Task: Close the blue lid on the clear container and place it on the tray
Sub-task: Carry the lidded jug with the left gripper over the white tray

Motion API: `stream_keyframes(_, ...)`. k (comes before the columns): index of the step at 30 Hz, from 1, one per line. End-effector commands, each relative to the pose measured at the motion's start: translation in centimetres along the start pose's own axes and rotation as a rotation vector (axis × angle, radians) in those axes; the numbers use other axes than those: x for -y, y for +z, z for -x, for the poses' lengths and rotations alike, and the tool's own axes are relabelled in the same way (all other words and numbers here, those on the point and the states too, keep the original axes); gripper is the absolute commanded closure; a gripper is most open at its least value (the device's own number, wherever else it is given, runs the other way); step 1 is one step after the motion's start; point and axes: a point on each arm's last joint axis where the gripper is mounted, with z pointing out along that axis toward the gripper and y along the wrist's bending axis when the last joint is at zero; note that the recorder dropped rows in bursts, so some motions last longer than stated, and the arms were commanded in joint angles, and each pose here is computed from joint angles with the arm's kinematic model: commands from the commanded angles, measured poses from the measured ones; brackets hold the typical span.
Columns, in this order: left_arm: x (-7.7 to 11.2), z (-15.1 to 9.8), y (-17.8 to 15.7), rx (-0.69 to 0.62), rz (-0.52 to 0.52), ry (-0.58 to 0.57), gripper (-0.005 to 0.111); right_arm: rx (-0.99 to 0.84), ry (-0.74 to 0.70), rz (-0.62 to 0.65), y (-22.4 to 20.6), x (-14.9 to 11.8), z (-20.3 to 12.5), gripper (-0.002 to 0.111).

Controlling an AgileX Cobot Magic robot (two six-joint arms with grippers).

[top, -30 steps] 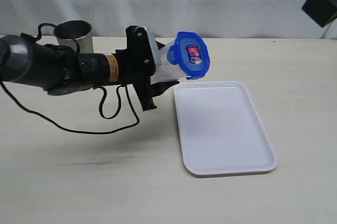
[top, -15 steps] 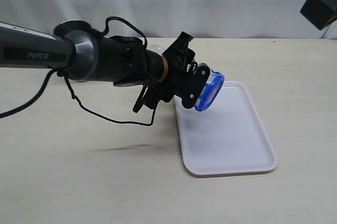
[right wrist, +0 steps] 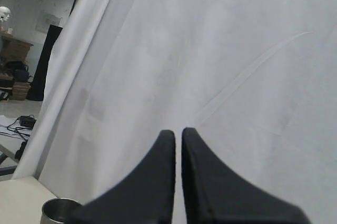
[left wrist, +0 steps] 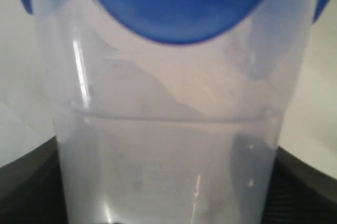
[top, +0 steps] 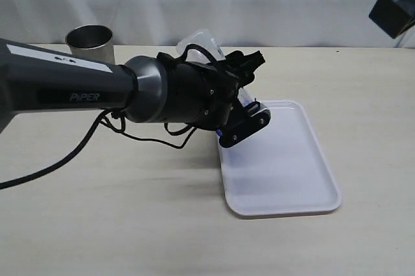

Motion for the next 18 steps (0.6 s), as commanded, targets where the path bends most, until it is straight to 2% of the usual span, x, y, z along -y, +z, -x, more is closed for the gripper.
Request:
stream_keyframes(1,-0.8,0.4,-1.3,-0.081,-0.005,0.05,0.107,-0.012,0.0,-0.005,-0.1,0.1,-0.2,0.104)
stream_keyframes(9,-1.5,1.8,-2.3,-0.067,0.016,0.065,0.107,-0.019,0.0,-0.005,-0.1,0.0,-0.2,0.104)
stream_keyframes(14,-1.8,2.1,-2.3,-0.031,0.047,-0.074,0.107,-0.023,0.0,-0.005,-0.1,0.0,-0.3,0.104)
stream_keyframes(18,-1.9,2.3,-2.3,-0.004,0.065,-0.137,0.107,-0.023,0.0,-0.005,-0.1,0.0,-0.3,0.104)
